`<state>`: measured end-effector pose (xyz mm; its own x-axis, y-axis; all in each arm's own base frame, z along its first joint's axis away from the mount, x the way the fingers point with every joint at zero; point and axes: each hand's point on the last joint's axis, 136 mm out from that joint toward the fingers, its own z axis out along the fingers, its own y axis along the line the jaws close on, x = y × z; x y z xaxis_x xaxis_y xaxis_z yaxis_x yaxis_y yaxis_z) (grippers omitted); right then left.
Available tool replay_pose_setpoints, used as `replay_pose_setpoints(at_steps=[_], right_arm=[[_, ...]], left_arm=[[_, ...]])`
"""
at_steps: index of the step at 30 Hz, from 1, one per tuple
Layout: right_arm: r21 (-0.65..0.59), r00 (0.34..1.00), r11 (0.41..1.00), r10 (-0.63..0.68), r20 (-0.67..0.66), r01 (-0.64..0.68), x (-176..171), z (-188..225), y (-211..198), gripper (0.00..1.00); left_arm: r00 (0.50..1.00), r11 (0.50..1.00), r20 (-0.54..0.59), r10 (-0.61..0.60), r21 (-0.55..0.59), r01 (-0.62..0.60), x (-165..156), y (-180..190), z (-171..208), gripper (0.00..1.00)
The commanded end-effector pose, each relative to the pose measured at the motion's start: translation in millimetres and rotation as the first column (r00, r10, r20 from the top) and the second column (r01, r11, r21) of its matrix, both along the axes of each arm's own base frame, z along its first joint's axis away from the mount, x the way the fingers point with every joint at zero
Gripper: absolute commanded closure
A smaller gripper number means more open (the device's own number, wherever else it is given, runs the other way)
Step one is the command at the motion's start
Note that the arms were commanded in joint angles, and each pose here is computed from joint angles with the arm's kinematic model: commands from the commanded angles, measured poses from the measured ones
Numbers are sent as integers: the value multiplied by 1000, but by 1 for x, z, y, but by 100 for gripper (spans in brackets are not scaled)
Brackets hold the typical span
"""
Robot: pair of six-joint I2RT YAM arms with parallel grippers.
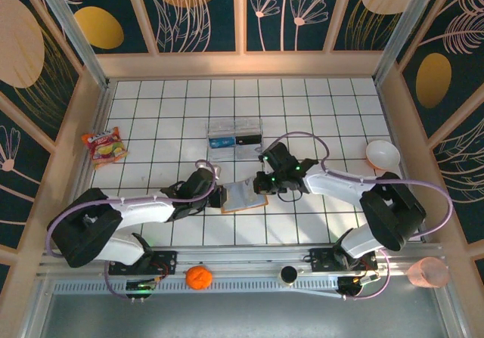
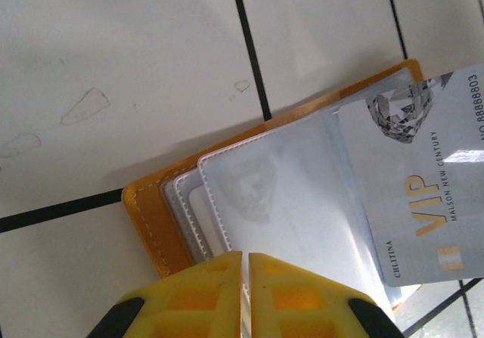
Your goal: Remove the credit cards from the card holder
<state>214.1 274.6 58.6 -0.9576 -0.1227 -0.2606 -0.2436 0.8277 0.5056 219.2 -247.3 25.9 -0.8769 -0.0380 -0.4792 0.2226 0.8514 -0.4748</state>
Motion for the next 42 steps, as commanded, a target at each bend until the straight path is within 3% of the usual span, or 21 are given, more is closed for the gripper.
replay_pose_setpoints(at_steps=[1, 4, 8, 13, 15, 18, 20, 25, 29, 32, 36, 38, 42], right_arm=[[0, 999, 999, 51, -11, -51, -3, -5, 8, 100], [43, 997, 997, 68, -24, -67, -5, -9, 15, 99], [86, 997, 994, 67, -35, -64, -5, -13, 19, 83], [110, 997, 992, 63, -51, -57, -4, -18, 21, 76], [104, 997, 993, 55, -53, -50, -2, -19, 21, 78], [82, 999, 996, 26, -46, -22, 1, -21, 13, 93], [76, 1000, 997, -3, -26, 5, 4, -17, 5, 98], [71, 996, 996, -52, 79, 47, 14, 9, -12, 100], [127, 976, 991, -55, 209, 29, 26, 44, -12, 100], [218, 948, 976, -62, 311, -7, 36, 77, -4, 100], [411, 910, 910, -119, 397, -61, 40, 122, 8, 100], [495, 896, 864, -143, 421, -95, 38, 140, 11, 100], [585, 889, 797, -149, 432, -151, 30, 156, 16, 100]], left_arm=[[1000, 1000, 1, -18, -3, 18, 3, -4, -3, 90], [1000, 1000, -11, -26, -1, 26, 2, -6, -6, 92], [999, 999, -9, -36, 1, 36, 2, -7, -6, 95], [999, 999, -18, -39, 0, 39, 1, -8, -7, 98], [999, 999, -21, -34, 2, 35, 1, -7, -8, 98], [1000, 1000, -17, -26, 1, 26, 1, -5, -5, 96], [1000, 1000, -7, -20, 0, 20, 1, -4, 0, 92], [999, 999, 43, 19, -48, -17, 12, 4, 25, 85], [989, 988, 150, 16, -157, 8, 24, -2, 74, 73], [974, 958, 224, -28, -272, 90, 23, -18, 110, 62], [959, 901, 280, -39, -406, 155, 25, -30, 140, 60], [951, 849, 307, -28, -496, 184, 24, -32, 157, 59], [937, 775, 349, -14, -589, 231, 19, -32, 180, 55]])
